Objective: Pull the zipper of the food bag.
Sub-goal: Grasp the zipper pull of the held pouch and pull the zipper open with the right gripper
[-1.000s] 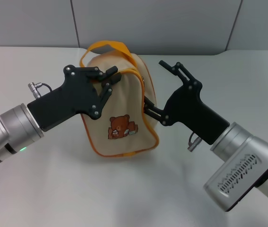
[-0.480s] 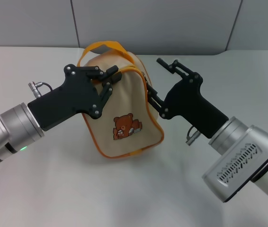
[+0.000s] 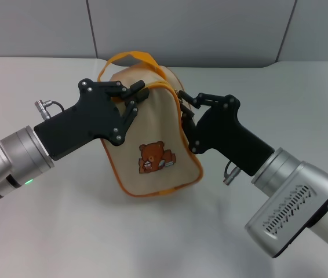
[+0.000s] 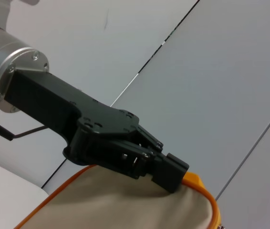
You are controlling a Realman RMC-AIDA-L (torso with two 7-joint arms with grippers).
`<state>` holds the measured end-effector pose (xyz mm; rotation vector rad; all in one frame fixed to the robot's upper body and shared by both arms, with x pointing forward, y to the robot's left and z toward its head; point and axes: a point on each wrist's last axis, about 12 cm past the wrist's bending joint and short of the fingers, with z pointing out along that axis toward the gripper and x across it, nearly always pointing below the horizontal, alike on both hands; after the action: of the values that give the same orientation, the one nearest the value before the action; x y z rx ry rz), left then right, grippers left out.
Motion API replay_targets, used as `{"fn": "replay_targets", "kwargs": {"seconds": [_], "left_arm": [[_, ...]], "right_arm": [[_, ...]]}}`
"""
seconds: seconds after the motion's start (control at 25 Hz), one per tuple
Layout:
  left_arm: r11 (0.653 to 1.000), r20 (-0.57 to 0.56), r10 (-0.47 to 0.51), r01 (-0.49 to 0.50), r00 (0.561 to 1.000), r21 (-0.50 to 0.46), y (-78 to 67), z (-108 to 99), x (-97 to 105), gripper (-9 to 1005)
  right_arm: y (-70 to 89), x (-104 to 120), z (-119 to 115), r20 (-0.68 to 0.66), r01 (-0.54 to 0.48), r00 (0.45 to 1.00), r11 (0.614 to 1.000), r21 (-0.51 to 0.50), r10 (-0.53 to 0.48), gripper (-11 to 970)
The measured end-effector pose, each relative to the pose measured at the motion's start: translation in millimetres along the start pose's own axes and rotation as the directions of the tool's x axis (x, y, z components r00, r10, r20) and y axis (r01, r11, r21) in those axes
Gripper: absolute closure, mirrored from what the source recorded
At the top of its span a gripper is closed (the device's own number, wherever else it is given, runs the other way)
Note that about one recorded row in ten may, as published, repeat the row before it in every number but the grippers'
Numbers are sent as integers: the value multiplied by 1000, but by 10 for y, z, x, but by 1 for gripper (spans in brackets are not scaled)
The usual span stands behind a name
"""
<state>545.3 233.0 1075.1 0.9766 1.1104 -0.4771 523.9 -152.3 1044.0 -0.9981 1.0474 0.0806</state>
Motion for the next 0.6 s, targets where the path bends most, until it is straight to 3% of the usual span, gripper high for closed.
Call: {"fn": "replay_targets", "kwargs": {"seconds": [0.4,0.6], "left_arm": [[1000,4,-2,2,1000,-3,-6,-16,-3,939],[1000,5,-2,2,1000,-4,-5,-19,-4,939]], "right_arm": [[15,14,-39,-10,-4,1000,1000,3,4,948],[109,85,-272,-71,-34,997,999,22,35,956]]}}
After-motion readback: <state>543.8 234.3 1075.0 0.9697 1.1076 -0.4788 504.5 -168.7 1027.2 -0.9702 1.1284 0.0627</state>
